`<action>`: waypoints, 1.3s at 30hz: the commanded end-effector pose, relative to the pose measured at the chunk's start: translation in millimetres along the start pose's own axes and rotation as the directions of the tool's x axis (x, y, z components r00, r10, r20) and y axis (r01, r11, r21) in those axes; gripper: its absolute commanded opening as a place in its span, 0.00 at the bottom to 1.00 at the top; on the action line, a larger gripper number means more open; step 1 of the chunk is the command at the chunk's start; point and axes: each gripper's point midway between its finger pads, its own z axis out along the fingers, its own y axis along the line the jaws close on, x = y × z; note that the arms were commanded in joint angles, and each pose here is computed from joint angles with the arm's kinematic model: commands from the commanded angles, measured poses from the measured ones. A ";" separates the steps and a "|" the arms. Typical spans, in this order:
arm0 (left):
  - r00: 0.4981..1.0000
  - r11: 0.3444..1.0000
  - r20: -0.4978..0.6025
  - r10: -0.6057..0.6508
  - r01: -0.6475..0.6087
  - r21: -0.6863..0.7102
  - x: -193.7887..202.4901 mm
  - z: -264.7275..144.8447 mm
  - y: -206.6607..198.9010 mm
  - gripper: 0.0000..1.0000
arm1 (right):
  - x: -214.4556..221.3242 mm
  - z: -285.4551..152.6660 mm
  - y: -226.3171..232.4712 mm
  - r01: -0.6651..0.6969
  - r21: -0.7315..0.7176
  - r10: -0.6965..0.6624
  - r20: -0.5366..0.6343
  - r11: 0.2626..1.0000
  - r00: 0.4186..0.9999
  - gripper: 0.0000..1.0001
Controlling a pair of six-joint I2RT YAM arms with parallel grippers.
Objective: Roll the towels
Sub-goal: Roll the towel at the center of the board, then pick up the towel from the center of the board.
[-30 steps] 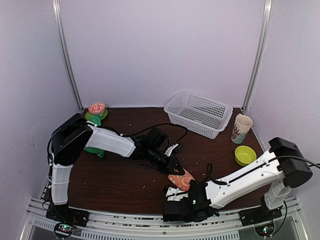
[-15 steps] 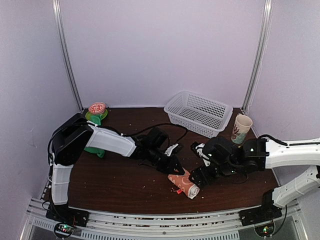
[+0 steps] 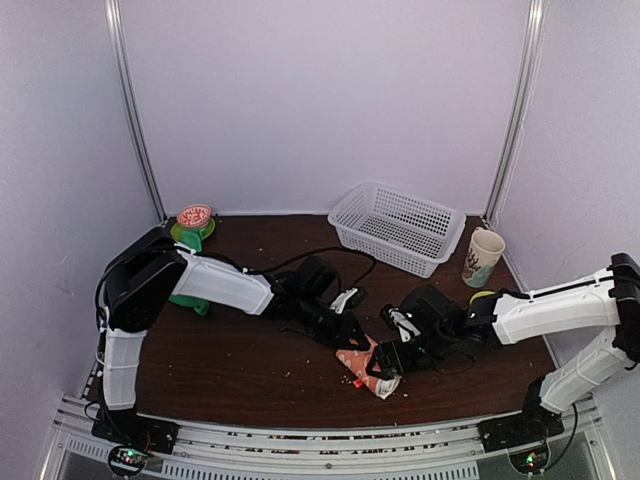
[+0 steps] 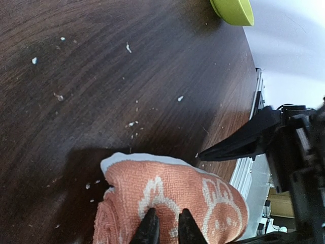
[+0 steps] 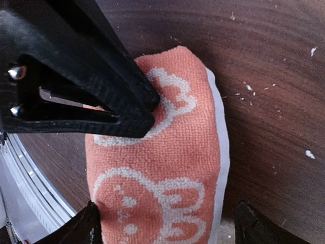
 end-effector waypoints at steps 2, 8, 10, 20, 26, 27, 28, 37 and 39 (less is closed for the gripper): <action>1.000 0.999 -0.017 -0.011 0.010 -0.051 11.1 7.8 11.9 0.16 | 11.1 22.3 2.7 -0.057 -0.059 0.053 -0.056 0.997 0.997 0.89; 1.000 0.998 -0.026 -0.010 0.008 -0.055 18.1 9.7 11.9 0.16 | 33.9 40.5 -11.0 -0.103 -0.024 0.099 -0.139 0.994 0.985 0.83; 1.000 0.998 -0.028 -0.009 0.007 -0.058 19.8 9.6 12.4 0.16 | 40.6 43.1 -15.8 -0.106 -0.008 0.103 -0.158 0.994 0.982 0.79; 1.000 0.998 -0.028 0.001 -0.003 -0.068 19.5 8.1 12.8 0.16 | 67.1 38.9 -38.5 -0.027 0.131 0.057 -0.231 0.991 0.971 0.84; 1.000 0.997 -0.025 0.000 -0.002 -0.072 19.1 7.1 12.8 0.16 | 83.6 42.9 -47.4 0.066 0.229 0.008 -0.310 0.971 0.951 0.69; 1.000 0.997 -0.025 0.001 -0.003 -0.072 19.1 6.8 12.4 0.16 | 85.0 43.7 -47.4 0.080 0.241 0.001 -0.317 0.967 0.948 0.65; 1.000 0.997 -0.023 0.002 -0.004 -0.072 18.7 6.4 12.0 0.16 | 85.1 43.8 -47.5 0.091 0.253 -0.005 -0.321 0.963 0.947 0.61; 0.999 0.995 0.016 0.028 -0.027 -0.095 7.1 -10.0 -0.3 0.16 | 83.1 38.3 -50.7 0.100 0.300 -0.005 -0.301 0.949 0.954 0.10; 0.999 0.994 0.040 0.036 -0.032 -0.105 1.3 -19.8 -6.0 0.16 | 81.0 35.2 -51.1 0.095 0.306 -0.003 -0.286 0.947 0.958 0.00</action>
